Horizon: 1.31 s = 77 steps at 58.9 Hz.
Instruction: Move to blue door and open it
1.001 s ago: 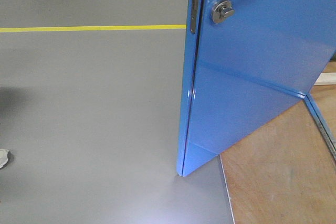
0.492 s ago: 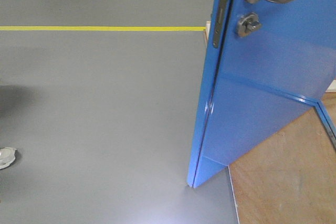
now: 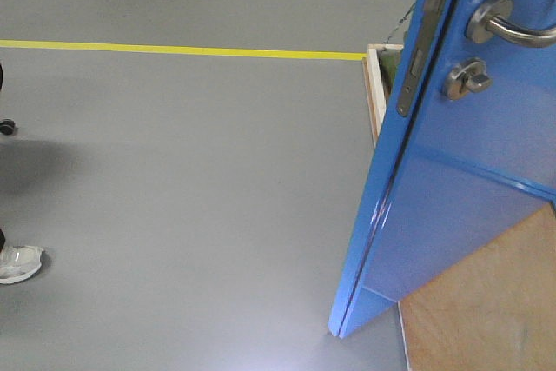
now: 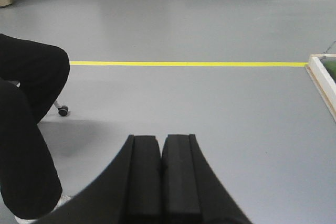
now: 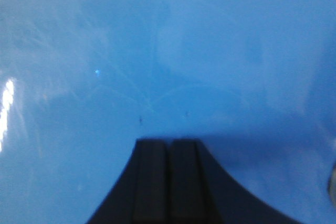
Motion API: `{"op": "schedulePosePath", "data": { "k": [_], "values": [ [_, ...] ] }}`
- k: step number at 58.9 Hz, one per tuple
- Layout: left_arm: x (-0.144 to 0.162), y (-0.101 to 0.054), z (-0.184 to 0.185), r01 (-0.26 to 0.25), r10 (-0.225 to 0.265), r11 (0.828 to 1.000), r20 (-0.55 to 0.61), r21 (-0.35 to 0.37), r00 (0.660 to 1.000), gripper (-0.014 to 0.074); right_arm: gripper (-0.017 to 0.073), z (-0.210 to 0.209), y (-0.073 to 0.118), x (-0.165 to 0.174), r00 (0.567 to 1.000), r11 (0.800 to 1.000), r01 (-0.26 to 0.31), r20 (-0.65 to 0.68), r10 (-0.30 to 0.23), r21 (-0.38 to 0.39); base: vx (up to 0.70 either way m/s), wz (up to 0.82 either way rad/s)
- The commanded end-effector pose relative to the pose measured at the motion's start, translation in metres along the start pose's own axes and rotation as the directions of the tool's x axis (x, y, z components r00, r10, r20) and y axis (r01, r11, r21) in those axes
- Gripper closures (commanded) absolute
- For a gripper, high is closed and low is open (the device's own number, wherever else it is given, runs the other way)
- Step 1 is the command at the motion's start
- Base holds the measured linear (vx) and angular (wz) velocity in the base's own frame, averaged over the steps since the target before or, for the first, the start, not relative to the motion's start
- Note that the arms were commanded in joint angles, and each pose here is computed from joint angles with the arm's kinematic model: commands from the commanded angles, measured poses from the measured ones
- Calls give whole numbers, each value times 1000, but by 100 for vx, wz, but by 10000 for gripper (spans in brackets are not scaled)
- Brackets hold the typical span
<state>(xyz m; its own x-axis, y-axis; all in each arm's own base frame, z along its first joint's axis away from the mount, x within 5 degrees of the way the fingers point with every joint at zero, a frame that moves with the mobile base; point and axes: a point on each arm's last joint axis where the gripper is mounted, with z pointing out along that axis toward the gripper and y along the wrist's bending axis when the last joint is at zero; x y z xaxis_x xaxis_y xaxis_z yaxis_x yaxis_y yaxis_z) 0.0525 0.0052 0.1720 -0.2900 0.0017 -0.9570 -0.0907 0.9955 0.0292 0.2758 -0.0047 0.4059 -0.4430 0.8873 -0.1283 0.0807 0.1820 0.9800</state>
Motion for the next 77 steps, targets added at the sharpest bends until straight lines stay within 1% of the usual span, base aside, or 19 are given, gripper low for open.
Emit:
{"op": "schedulePosePath", "data": {
  "k": [1, 77],
  "values": [
    [-6, 0, -1, 3, -3, 1000, 89, -3, 996, 524, 557, -4, 17, 1, 1000, 997, -9, 9, 9, -72, 15, 14],
    [-6, 0, -1, 3, -3, 1000, 89, -3, 996, 524, 557, -4, 17, 1, 1000, 997, -9, 10, 10, -72, 21, 4]
  ]
}}
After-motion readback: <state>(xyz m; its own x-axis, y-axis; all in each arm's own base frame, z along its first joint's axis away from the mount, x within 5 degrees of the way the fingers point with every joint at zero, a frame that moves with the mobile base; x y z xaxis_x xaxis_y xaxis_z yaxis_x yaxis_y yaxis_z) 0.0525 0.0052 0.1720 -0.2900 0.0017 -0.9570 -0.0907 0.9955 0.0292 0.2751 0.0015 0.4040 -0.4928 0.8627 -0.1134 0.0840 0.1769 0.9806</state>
